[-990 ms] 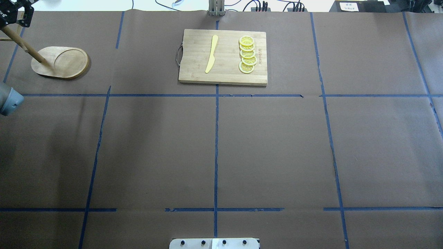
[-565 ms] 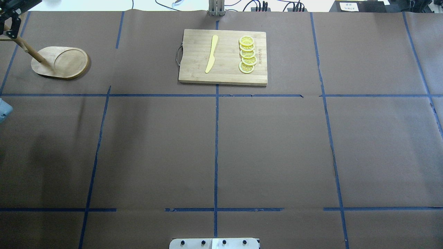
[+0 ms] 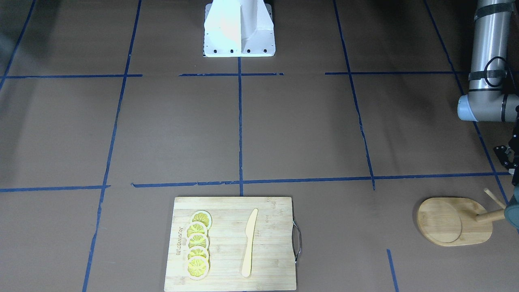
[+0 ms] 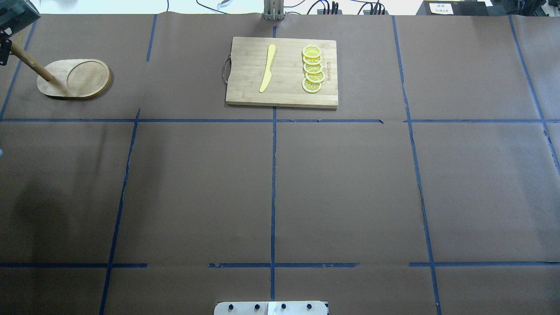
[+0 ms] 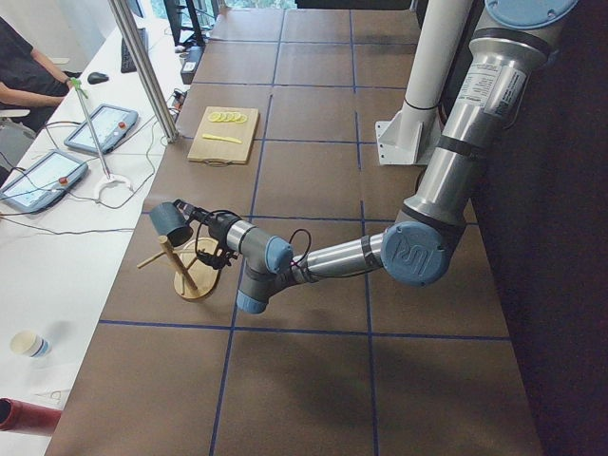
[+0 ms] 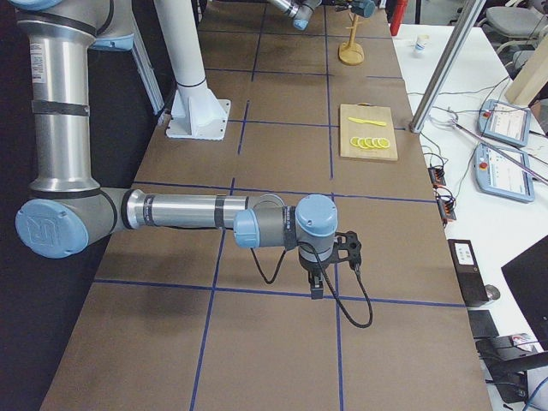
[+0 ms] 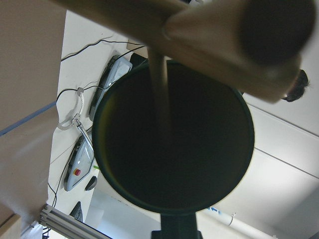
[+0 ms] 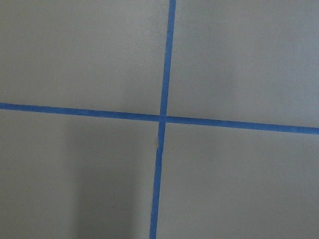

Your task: Hang cup on storage rack

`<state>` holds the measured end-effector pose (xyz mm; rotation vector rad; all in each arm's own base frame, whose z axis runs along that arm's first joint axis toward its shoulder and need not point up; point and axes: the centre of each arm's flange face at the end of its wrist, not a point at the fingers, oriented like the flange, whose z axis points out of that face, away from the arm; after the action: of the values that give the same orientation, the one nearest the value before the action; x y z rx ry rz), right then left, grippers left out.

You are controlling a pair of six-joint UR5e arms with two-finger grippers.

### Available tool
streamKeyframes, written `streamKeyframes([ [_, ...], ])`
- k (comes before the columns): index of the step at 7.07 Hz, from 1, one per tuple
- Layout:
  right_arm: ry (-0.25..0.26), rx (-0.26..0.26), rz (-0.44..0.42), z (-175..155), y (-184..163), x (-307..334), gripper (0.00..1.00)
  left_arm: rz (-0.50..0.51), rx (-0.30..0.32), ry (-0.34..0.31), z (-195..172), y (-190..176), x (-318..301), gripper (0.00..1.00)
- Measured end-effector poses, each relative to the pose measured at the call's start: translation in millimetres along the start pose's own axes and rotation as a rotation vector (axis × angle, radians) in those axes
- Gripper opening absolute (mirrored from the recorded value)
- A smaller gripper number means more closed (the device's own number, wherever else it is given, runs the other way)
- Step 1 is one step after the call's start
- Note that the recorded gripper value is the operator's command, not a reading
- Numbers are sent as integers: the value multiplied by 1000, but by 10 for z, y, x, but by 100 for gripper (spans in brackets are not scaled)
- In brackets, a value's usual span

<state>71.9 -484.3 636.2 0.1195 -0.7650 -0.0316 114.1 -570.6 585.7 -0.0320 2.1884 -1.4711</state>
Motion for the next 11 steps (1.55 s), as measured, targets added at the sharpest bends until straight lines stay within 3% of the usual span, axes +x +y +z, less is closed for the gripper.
streamKeyframes([
  [1,-1,2,1,-8,0,4,100,-1,17,-9,-19,-68,-41,9],
  [2,-2,4,2,-19,-5,6,100,-2,30,-15,-23,-117,-70,28],
  [3,-2,6,3,-31,-11,9,100,-3,37,-20,-22,-142,-92,54],
  [4,-2,7,4,-38,-14,13,100,-3,41,-23,-20,-154,-103,100],
  [9,-2,8,9,-58,-18,28,100,-5,38,-24,1,-136,-98,100],
  [11,-2,9,10,-62,-21,28,100,-20,8,-21,-54,-40,-14,100],
])
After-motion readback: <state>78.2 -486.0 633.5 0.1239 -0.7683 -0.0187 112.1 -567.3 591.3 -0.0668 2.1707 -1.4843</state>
